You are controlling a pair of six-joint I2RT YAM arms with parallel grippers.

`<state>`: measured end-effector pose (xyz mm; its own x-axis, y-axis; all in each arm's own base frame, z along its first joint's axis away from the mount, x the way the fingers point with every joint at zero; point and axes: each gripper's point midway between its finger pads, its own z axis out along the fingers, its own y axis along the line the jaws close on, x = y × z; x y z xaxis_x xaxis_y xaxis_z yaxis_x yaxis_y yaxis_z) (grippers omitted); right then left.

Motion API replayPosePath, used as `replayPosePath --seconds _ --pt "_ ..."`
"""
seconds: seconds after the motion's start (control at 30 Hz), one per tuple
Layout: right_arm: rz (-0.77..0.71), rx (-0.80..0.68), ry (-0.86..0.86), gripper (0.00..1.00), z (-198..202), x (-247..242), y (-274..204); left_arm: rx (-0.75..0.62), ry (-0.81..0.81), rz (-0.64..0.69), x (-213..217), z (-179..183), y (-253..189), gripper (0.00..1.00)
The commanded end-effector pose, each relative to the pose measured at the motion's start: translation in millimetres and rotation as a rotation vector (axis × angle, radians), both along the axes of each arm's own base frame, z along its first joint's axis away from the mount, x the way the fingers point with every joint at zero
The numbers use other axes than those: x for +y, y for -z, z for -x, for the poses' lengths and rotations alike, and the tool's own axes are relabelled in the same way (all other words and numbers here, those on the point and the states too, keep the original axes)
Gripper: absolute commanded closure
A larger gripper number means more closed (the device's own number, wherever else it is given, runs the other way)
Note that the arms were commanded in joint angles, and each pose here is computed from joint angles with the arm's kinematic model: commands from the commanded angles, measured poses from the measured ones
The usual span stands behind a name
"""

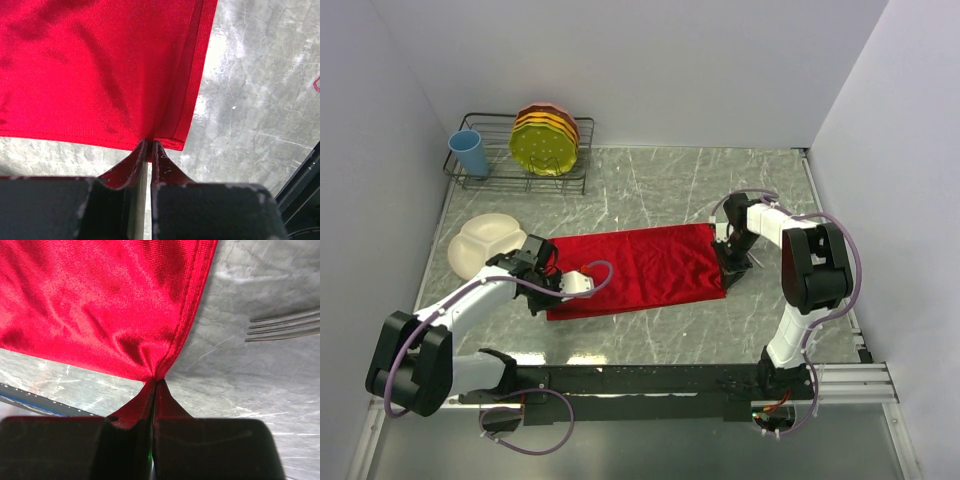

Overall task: Fold the napkin into a case and place the utensils inside
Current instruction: Smooth out the rectangle-folded napkin at the center of the board, then pick up the rectangle-folded napkin at the center of the board.

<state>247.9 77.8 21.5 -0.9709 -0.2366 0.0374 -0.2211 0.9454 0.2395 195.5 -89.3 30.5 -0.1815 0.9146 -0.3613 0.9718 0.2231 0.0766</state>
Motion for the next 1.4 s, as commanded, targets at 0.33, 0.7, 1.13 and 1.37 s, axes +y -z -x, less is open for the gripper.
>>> replayPosePath --seconds 0.33,0.7,1.13,1.37 --pt "-0.033 -0.118 -0.051 0.52 -17 5 -39 0.013 -0.077 0.13 -12 -9 -37 0.56" --pt "-0.024 -0.304 -0.055 0.51 -71 7 -57 0.061 -0.792 0.465 -1 -92 -108 0.42" --pt "0.007 -0.228 -0.01 0.53 -77 6 -17 0.149 -1.536 0.395 36 -105 -52 0.59" --pt "0.017 -0.204 -0.003 0.54 -75 6 -10 0.272 -1.59 0.277 38 -93 -2 0.58"
